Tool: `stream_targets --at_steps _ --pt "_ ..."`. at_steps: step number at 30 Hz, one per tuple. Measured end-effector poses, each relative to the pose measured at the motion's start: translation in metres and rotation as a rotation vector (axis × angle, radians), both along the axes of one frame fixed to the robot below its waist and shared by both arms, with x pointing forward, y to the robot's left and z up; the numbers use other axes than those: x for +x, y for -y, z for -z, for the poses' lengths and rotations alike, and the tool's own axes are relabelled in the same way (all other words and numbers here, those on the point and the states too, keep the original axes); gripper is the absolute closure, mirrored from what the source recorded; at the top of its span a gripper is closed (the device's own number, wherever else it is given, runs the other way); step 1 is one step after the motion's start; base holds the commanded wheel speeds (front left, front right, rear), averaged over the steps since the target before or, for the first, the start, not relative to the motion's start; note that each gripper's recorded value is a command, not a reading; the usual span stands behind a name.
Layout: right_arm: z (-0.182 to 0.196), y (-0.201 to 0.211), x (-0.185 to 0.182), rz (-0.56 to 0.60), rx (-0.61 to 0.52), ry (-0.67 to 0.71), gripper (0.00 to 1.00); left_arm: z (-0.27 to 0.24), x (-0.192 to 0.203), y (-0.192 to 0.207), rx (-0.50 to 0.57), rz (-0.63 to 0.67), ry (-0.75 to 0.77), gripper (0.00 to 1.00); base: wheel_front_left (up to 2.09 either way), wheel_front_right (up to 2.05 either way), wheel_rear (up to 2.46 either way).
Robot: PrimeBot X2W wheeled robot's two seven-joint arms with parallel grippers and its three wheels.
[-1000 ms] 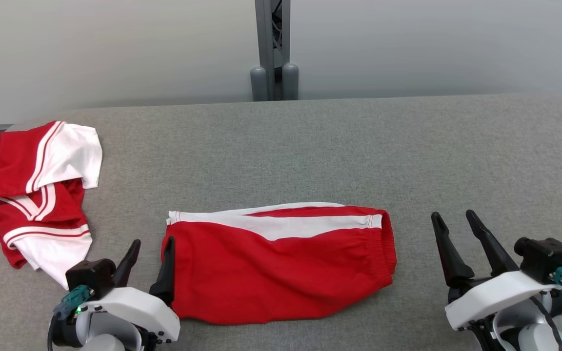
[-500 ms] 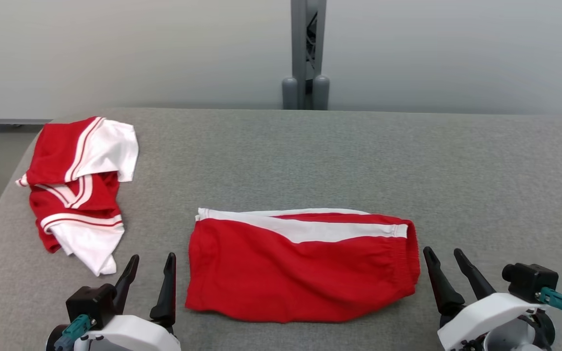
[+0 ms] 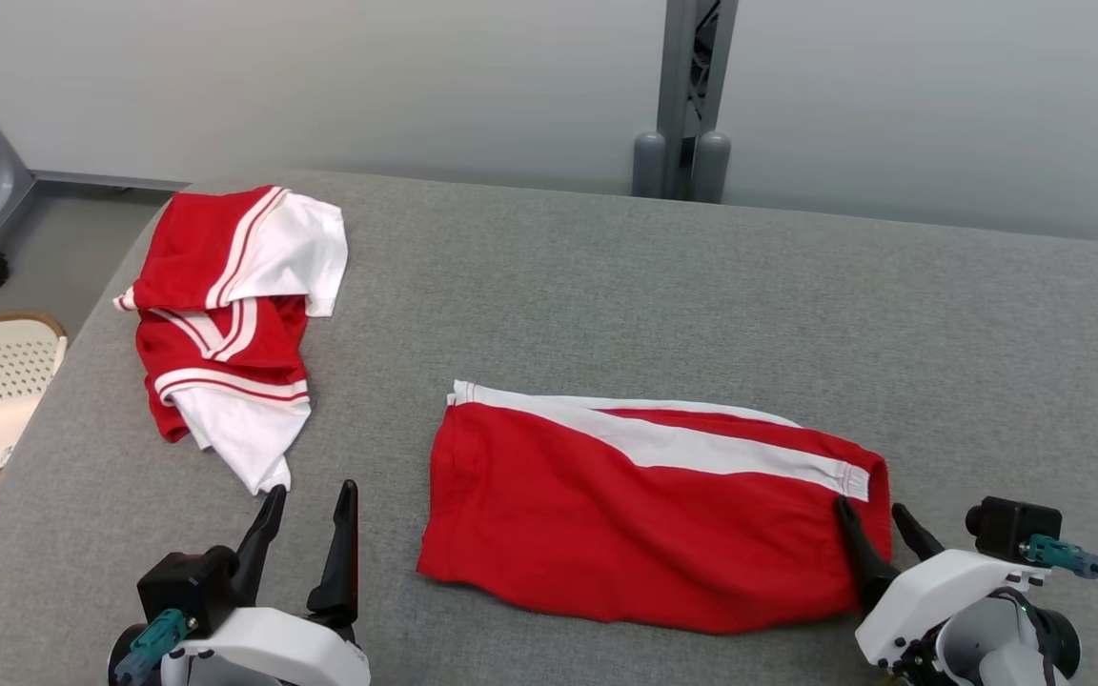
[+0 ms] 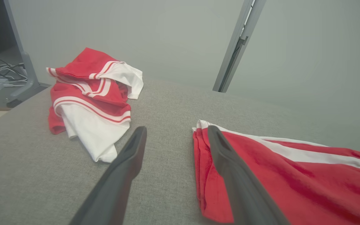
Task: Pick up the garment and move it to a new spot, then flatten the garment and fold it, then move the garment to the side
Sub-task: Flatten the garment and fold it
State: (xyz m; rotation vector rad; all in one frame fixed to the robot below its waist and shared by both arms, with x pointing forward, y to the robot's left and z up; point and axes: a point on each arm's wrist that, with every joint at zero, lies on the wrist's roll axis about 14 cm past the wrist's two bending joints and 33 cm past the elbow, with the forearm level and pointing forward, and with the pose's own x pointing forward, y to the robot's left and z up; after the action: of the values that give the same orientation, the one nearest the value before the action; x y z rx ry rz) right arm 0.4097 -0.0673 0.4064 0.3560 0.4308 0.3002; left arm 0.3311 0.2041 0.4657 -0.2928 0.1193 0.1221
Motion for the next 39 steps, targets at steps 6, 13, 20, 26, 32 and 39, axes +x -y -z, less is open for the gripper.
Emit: stream_targets --at_steps 6,13,20,26,32,39 --pt "0.025 -0.009 -0.005 0.0 0.046 -0.121 0.0 0.003 -0.003 -0.005 -0.006 -0.026 -0.005 0.0 0.0 0.0 0.0" --pt "0.029 -0.022 -0.002 0.024 0.161 -0.194 0.57 0.006 -0.002 -0.005 -0.023 -0.033 -0.01 0.0 0.0 0.0 0.0" --pt "0.029 -0.026 -0.002 0.046 0.241 -0.249 1.0 0.009 0.001 -0.002 -0.024 -0.022 -0.015 0.0 0.0 0.0 0.0" --pt "0.016 -0.013 0.01 0.085 0.291 -0.257 1.0 0.009 0.008 0.008 -0.027 0.011 -0.011 0.0 0.0 0.0 0.0" --pt "-0.002 0.064 0.035 0.175 0.186 -0.188 1.0 0.006 0.017 0.025 -0.039 0.064 0.002 0.0 0.0 0.0 0.0" --pt "-0.012 0.146 0.038 0.278 0.022 -0.18 1.0 0.001 0.026 0.045 -0.06 0.122 0.021 0.0 0.0 0.0 0.0"
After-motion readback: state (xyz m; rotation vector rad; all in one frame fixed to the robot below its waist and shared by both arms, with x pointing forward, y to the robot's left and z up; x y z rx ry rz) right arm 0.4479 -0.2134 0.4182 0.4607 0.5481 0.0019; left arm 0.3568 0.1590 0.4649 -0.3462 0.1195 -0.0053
